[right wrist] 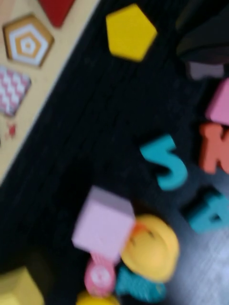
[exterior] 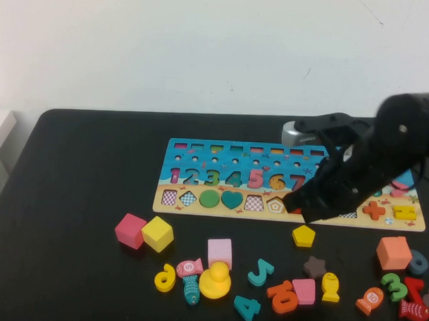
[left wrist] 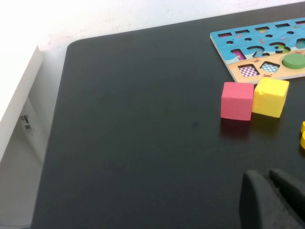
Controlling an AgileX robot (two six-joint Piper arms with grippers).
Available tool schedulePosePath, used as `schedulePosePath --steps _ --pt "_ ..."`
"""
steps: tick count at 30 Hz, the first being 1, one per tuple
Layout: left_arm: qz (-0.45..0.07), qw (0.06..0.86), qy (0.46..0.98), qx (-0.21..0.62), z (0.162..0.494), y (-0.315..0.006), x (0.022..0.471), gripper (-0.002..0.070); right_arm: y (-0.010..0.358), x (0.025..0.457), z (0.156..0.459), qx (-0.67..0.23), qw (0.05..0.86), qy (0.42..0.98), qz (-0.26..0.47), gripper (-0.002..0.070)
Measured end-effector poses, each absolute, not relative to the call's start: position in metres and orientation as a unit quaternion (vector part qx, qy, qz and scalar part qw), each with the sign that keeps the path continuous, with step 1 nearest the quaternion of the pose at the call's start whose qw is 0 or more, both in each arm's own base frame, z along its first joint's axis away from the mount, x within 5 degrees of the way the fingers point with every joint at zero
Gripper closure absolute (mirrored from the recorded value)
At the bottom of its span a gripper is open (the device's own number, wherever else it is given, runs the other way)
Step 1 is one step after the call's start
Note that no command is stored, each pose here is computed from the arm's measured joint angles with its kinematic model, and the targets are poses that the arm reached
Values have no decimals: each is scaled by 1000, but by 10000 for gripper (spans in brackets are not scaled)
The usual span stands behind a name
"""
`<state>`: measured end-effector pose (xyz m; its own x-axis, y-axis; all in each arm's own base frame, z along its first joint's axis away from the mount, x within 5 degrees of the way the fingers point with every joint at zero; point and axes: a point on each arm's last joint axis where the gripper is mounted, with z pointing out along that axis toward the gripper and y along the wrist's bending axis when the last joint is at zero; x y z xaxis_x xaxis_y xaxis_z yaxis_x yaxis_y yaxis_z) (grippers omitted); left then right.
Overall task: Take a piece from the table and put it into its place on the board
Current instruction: Pick up the "Pentagon"
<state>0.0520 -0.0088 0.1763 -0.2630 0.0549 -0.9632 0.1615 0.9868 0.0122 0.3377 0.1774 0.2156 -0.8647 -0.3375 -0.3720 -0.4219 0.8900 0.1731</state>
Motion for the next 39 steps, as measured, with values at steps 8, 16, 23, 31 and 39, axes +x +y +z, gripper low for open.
schedulePosePath --steps 8,16,23,31,39 --pt "-44 603 793 68 176 -9 52 676 183 361 195 -180 120 972 88 294" --pt "-44 603 793 68 176 -9 52 676 185 377 167 -162 102 980 55 191" --pt "-44 603 793 69 176 -9 52 676 187 383 153 -149 92 983 50 190" --pt "-44 603 793 69 176 -9 52 676 190 385 142 -114 84 988 62 189" --pt "-44 603 793 69 176 -9 52 676 196 384 136 -91 81 990 67 192"
